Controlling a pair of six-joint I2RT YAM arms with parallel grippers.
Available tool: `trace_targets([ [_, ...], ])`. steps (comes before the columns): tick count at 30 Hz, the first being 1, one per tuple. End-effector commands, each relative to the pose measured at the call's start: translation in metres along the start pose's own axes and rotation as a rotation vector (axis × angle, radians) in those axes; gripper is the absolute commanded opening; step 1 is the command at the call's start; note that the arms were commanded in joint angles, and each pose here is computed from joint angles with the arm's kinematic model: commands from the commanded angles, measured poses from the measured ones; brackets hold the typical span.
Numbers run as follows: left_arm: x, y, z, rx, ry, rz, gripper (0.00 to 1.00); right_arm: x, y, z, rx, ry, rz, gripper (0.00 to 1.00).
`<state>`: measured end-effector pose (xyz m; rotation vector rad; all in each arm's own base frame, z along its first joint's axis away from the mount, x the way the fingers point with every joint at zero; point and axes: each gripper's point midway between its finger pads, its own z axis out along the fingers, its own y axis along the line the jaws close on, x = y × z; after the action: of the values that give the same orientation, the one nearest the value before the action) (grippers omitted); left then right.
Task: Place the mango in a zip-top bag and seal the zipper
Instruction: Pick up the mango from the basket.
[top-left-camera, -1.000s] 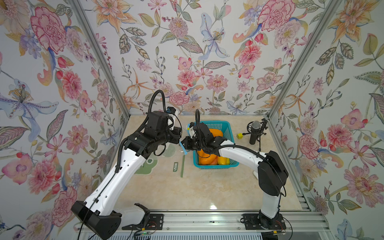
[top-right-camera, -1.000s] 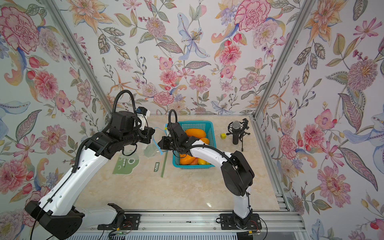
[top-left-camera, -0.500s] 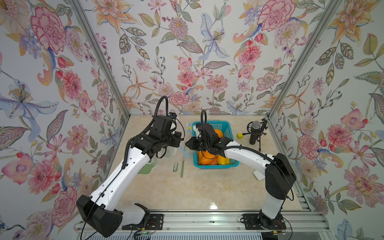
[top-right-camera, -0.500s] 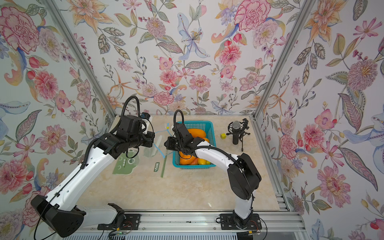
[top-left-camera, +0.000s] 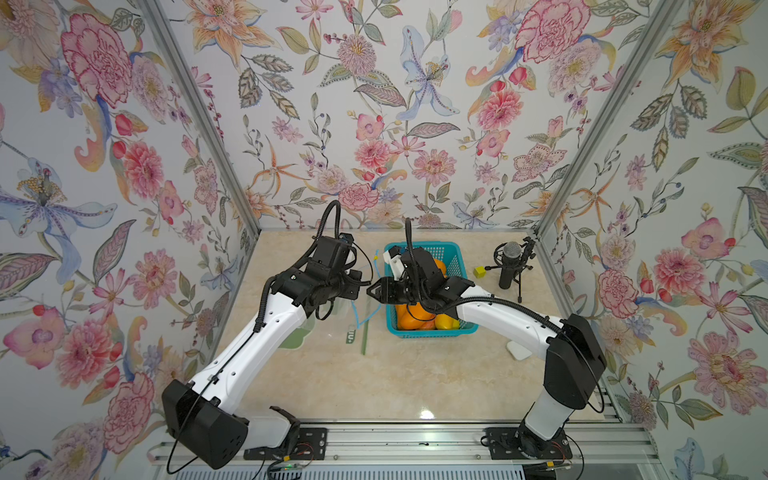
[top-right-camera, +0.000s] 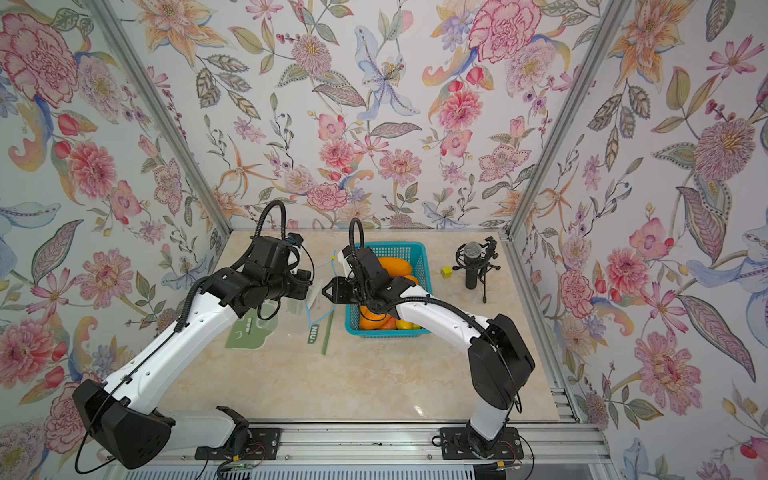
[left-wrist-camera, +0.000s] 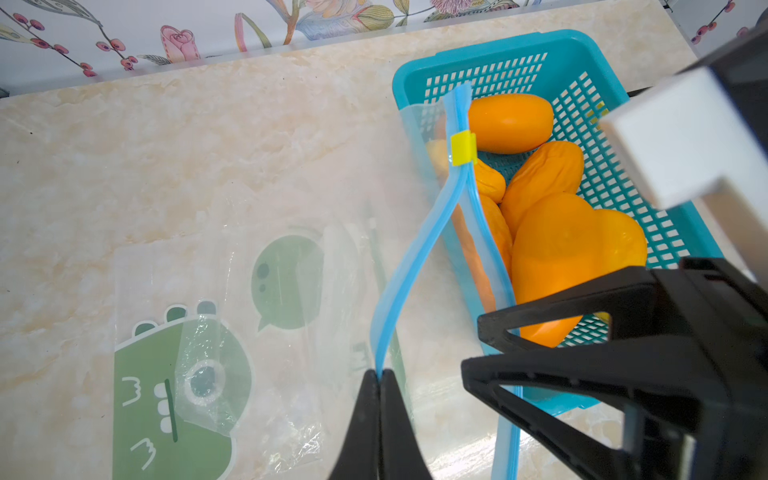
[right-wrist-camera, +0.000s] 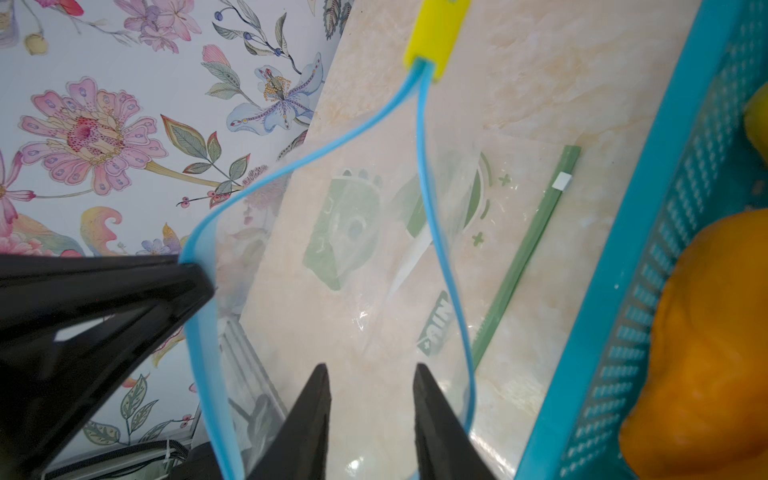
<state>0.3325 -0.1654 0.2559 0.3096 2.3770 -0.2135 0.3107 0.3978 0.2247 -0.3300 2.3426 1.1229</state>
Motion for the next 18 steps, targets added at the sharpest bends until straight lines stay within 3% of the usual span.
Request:
trace_targets([
  [1,-0.004,0.004,0.001,-0.021,0.0,-0.007,0.0,-0.009,-0.006,-0.029,0.012,-0.036,0.005,0.37],
  [10,-0.005,0.002,-0.001,-0.012,-0.001,-0.009,0.0,-0.015,-0.108,-0.083,0.317,-0.058,0.201,0.52],
  [13,-0.004,0.001,0.0,-0.01,0.002,-0.011,0.0,-0.013,-0.134,-0.09,0.388,-0.038,0.236,0.66],
  [18,-0.005,0.001,0.0,-0.009,-0.004,-0.013,0.0,0.001,-0.158,-0.086,0.445,0.019,0.277,0.64],
])
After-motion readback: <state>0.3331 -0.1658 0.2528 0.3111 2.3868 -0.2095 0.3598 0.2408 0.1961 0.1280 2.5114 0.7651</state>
